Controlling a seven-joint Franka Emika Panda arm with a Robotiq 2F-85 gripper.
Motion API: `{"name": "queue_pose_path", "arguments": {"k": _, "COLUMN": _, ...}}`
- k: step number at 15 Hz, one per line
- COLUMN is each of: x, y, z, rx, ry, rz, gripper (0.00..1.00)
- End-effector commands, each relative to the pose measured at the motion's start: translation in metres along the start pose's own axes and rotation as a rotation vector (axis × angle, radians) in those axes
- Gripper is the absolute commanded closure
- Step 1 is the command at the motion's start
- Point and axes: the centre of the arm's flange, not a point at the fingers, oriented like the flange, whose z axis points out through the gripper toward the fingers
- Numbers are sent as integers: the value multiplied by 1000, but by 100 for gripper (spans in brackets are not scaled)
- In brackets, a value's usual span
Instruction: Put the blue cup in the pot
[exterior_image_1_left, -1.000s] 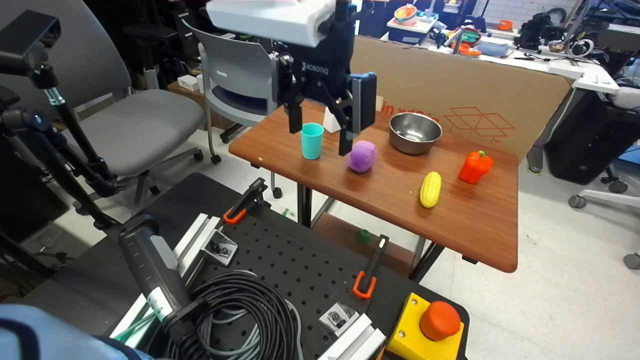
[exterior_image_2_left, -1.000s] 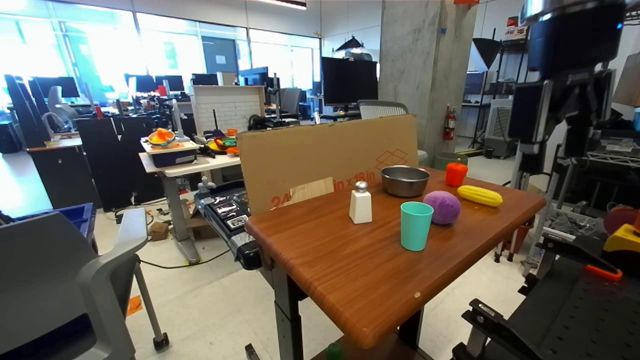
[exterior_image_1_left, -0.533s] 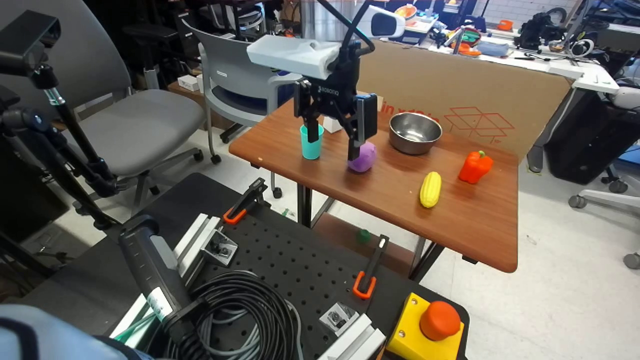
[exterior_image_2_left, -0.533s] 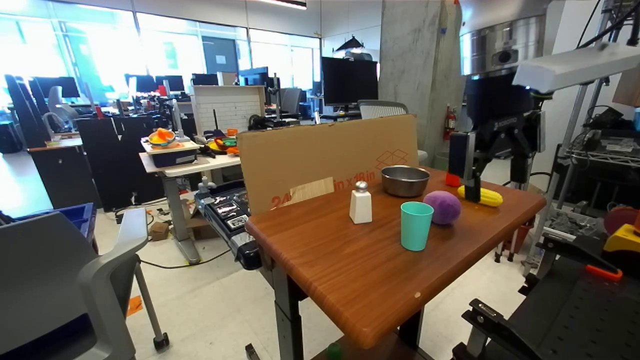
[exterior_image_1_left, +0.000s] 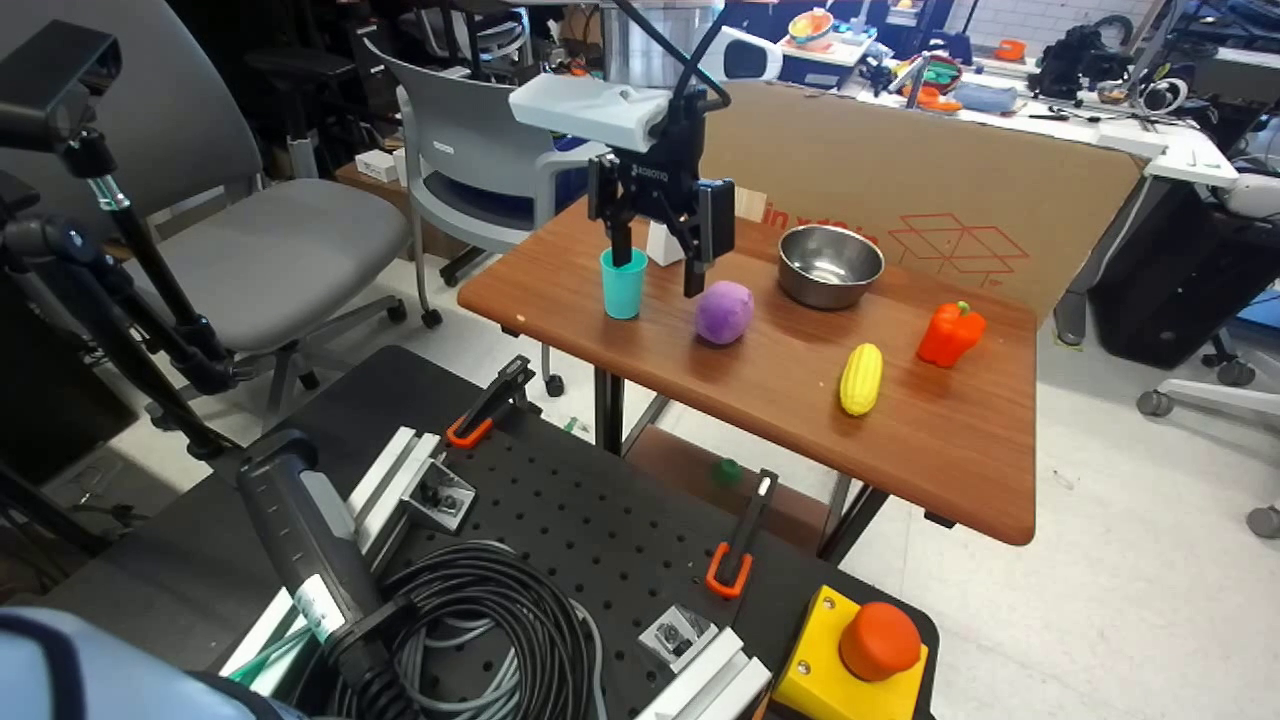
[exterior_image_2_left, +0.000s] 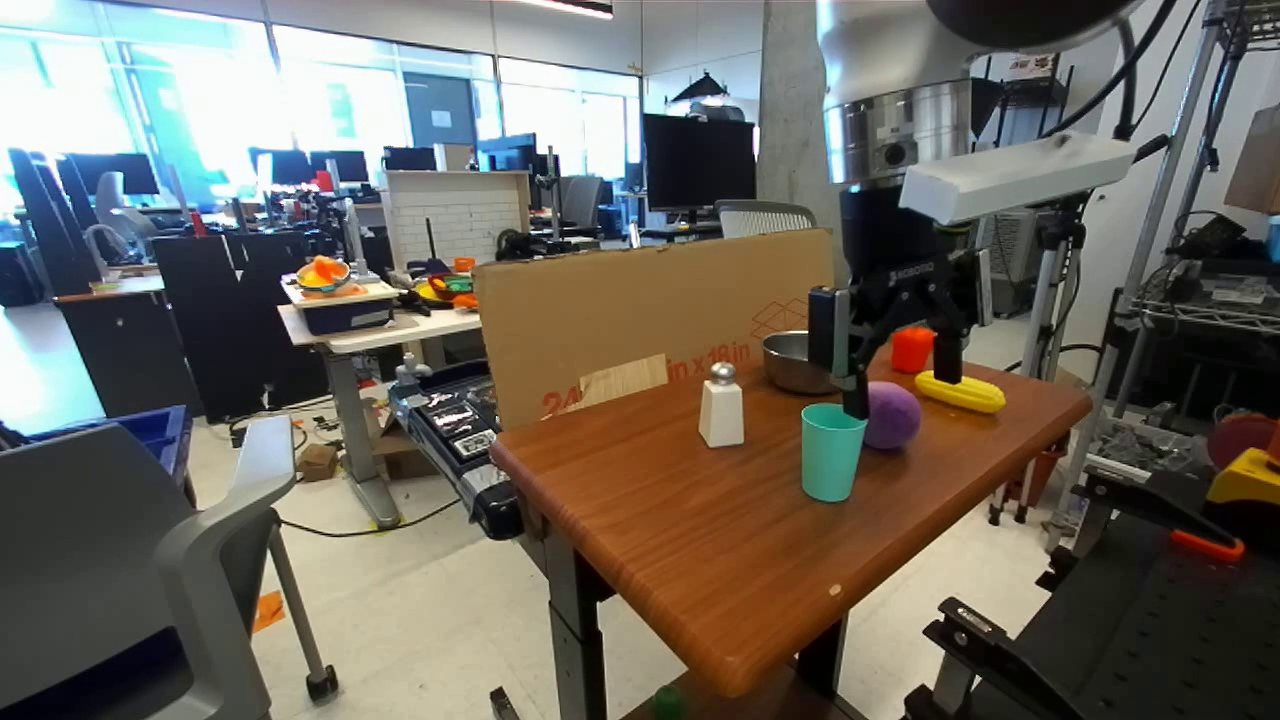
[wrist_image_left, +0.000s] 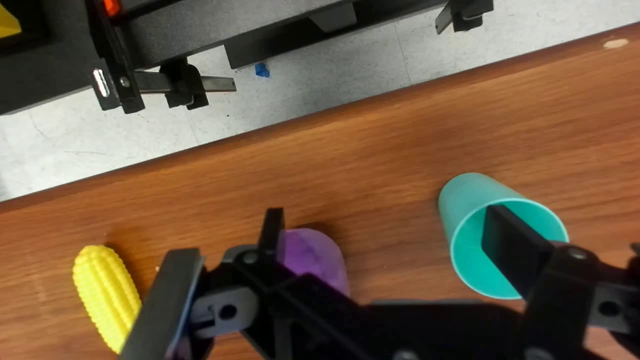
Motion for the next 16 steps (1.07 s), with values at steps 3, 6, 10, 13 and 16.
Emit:
{"name": "queue_pose_path", "arguments": {"k": 3, "x": 11, "y": -23, "z": 17, "rx": 9, "ry": -15, "rz": -22, "gripper": 26}}
{"name": "queue_pose_path", "arguments": {"k": 6, "x": 8, "y": -30, "z": 18, "rx": 4, "ry": -10, "rz": -42, "gripper": 51}}
{"name": "queue_pose_path", "arguments": {"k": 10, "x": 10, "y": -31, "z": 12, "rx": 2, "ry": 6, "rz": -46, "gripper": 80}}
{"name": "queue_pose_path", "arguments": {"k": 13, "x": 16, "y": -25, "z": 14, "rx": -18, "ry": -4, "rz": 11, "gripper": 100}}
{"name": "queue_pose_path", "arguments": {"k": 16, "x": 25, "y": -13, "z": 14, "rx": -19, "ry": -29, "rz": 51, "gripper": 99}}
